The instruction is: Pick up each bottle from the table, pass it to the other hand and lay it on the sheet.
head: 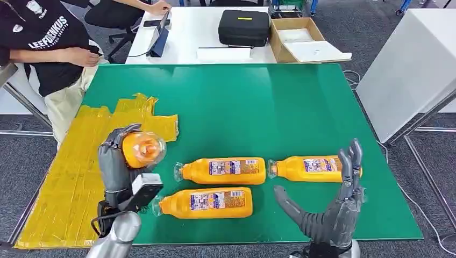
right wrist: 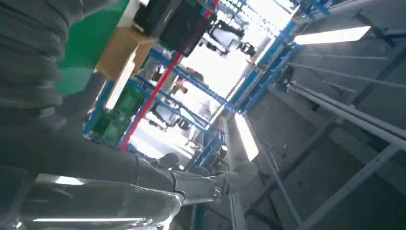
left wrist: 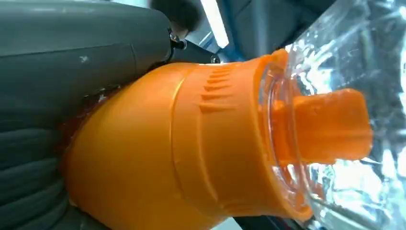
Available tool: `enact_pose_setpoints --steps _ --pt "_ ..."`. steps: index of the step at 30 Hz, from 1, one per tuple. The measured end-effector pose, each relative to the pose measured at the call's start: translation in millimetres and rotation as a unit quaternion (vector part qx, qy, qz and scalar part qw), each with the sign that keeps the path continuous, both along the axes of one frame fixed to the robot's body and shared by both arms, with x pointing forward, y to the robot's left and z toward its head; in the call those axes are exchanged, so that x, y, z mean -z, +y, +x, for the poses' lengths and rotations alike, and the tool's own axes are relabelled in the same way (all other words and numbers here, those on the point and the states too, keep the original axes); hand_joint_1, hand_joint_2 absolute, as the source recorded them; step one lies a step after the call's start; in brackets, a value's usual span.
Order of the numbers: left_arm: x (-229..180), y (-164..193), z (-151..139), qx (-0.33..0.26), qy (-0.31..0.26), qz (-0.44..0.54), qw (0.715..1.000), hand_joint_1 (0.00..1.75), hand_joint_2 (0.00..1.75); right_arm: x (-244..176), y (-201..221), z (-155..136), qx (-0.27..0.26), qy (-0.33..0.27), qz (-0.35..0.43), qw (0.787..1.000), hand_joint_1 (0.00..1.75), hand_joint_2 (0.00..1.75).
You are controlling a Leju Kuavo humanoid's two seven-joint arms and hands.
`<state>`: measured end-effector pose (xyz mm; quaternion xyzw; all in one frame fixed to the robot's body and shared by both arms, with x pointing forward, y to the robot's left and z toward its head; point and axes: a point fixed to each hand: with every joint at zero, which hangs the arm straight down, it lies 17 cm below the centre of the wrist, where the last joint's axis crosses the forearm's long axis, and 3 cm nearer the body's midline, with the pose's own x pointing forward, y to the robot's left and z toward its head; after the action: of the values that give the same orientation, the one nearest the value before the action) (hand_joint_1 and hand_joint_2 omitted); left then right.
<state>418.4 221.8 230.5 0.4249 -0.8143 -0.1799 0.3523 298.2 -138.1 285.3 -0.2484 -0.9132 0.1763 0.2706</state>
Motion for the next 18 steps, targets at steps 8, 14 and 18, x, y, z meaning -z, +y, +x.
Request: enact_pose_setpoints --steps 8,14,18 --pt "52 -10 14 -0.065 0.058 0.219 0.972 1.75 1.75 4 -15 9 0.035 0.002 -0.017 0.999 0.0 1.75" --pt "92 18 32 -0.122 0.129 0.223 0.959 1.75 1.75 7 -16 16 0.043 0.009 -0.021 0.999 0.0 1.75" --pt "121 29 36 -0.13 0.166 0.236 0.949 1.75 1.75 7 -16 19 0.042 0.008 -0.022 0.999 0.0 1.75"
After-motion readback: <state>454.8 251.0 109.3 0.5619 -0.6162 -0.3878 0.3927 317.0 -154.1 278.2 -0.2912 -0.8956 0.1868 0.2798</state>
